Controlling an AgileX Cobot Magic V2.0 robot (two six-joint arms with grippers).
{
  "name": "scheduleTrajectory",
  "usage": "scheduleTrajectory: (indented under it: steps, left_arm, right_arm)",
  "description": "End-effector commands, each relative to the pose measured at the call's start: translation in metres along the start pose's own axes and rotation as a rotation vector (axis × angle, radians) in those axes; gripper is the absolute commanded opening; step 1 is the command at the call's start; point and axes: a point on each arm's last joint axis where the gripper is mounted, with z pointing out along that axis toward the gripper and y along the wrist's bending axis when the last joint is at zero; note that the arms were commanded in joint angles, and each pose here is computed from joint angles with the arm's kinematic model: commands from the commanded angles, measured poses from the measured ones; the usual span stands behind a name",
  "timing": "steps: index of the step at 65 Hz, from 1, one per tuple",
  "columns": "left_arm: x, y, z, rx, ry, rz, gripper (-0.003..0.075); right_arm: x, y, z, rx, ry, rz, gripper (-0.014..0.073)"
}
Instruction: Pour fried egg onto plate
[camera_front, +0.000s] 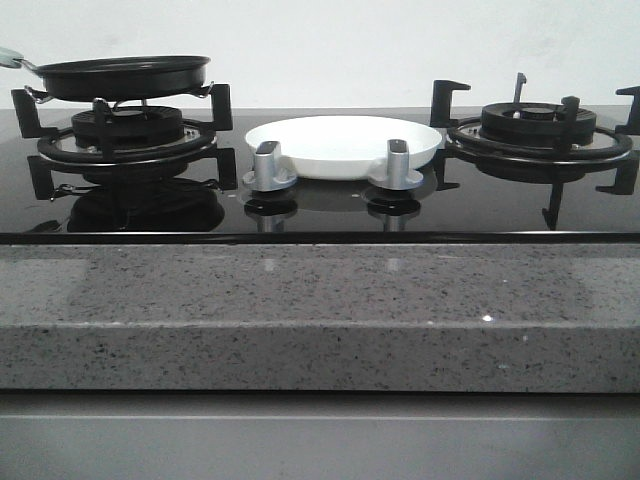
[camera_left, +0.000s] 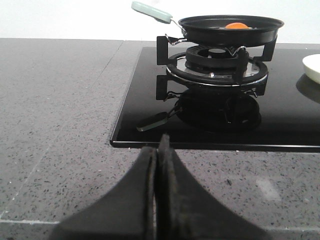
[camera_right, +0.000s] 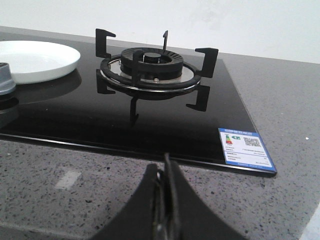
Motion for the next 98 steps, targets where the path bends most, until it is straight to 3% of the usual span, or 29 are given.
scheduleTrajectory:
  steps: [1, 19, 35, 50, 60, 76, 82, 86, 94, 96, 98]
  left_arm:
    - [-0.009, 0.0, -0.002, 0.001, -0.122, -0.016, -0.002]
    - [-0.028, 0.001, -0.006, -0.009, -0.269, -0.02, -0.002]
    - [-0.077, -0.001, -0.013, 0.007, -0.229, -0.014, -0.002]
    - [-0.12, -0.002, 0.012, 0.006, -0.121, -0.003, -0.002]
    - [-0.128, -0.002, 0.024, 0.005, -0.088, -0.003, -0.0019]
    - [-0.129, -0.002, 0.024, 0.004, -0.093, -0.003, -0.0001]
    - [-0.129, -0.002, 0.024, 0.004, -0.093, -0.003, 0.0106]
    - [-0.129, -0.002, 0.024, 0.004, -0.093, -0.001, 0.0267]
    - [-0.129, -0.002, 0.024, 0.004, -0.093, -0.001, 0.0625]
    - [-0.129, -0.002, 0.024, 0.004, -0.093, -0.001, 0.0694]
    - [-0.129, -0.002, 0.024, 0.004, -0.093, -0.001, 0.0711]
  right_arm:
    - [-0.01, -0.001, -0.002, 0.013, -0.105, 0.001, -0.0057]
    - [-0.012, -0.001, -0.002, 0.014, -0.128, 0.001, -0.0057]
    - [-0.046, -0.002, -0.01, 0.013, -0.144, 0.001, -0.0057]
    - [-0.098, -0.004, -0.007, 0.009, -0.091, 0.001, -0.0057]
    - [-0.115, -0.005, 0.002, 0.007, -0.054, 0.001, -0.0057]
    - [-0.118, -0.005, 0.005, 0.008, -0.071, 0.001, -0.0057]
    - [-0.117, -0.005, 0.005, 0.008, -0.068, 0.001, -0.0022]
    - [-0.118, -0.005, 0.005, 0.008, -0.07, 0.001, 0.0068]
    - [-0.118, -0.005, 0.005, 0.009, -0.073, 0.001, 0.0413]
    - [-0.118, -0.005, 0.005, 0.009, -0.076, 0.001, 0.0515]
    - [-0.118, -0.005, 0.005, 0.009, -0.082, 0.001, 0.0586]
